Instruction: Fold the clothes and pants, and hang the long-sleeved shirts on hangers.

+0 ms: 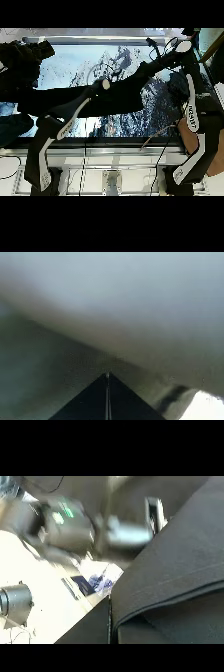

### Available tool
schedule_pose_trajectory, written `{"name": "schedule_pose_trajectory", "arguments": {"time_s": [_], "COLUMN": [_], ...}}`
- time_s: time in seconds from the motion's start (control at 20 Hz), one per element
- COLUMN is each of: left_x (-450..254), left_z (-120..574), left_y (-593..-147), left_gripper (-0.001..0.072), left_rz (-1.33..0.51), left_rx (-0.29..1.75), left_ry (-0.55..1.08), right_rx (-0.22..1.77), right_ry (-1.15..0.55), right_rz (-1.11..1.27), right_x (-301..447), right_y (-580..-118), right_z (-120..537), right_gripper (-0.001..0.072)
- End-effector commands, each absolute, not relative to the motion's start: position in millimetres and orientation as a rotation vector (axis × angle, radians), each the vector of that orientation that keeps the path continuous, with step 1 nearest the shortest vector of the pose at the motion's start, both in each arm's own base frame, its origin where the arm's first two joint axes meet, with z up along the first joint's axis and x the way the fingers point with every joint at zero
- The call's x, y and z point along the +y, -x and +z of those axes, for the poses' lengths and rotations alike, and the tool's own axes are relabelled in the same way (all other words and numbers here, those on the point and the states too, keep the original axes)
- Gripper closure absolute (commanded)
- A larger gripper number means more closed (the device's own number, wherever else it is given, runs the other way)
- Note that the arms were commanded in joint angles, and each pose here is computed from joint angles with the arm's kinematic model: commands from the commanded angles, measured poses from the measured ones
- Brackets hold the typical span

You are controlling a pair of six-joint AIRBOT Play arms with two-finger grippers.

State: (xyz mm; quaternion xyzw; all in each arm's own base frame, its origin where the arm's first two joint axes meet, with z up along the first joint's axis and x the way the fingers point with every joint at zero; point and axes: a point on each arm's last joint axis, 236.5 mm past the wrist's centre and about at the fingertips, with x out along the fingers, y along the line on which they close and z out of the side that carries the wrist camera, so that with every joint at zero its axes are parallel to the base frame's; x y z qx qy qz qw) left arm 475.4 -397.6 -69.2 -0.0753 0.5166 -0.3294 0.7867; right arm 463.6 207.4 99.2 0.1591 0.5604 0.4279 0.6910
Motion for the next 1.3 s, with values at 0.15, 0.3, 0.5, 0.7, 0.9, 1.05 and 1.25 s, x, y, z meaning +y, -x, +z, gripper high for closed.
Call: {"name": "schedule_pose_trajectory", "arguments": {"time_s": [0.15,0.3,0.5,0.7,0.9,1.05,1.25], "left_x": [-258.8,-191.5,-125.2,-102.4,-104.1,-104.1,-104.2], "left_z": [13.0,76.2,145.8,177.9,178.0,178.0,177.9], "left_y": [-519.3,-540.5,-541.7,-528.3,-519.8,-519.8,-519.6], "left_gripper": [0.0686,0.0686,0.0686,0.0686,0.0686,0.0686,0.0686], "left_rz": [-0.598,-0.508,-0.42,-0.415,-0.441,-0.441,-0.442], "left_rx": [1.094,0.97,0.839,0.79,0.806,0.806,0.807], "left_ry": [0.201,0.252,0.282,0.238,0.2,0.2,0.198], "right_rx": [1.348,1.239,1.068,1.19,1.273,1.228,1.341], "right_ry": [-0.213,-0.193,-0.218,-0.252,-0.4,-0.334,-0.063], "right_rz": [0.875,0.924,0.925,0.908,0.933,0.958,0.664], "right_x": [256.6,326.9,405.7,445.5,471.4,448.7,291.1], "right_y": [-444.8,-443.0,-446.2,-423.3,-408.1,-424.8,-466.9], "right_z": [70.1,70.2,73.0,17.6,5.6,25.1,4.3], "right_gripper": [0.0703,0.0703,0.0704,0.0702,0.016,0.0161,0.0161]}}
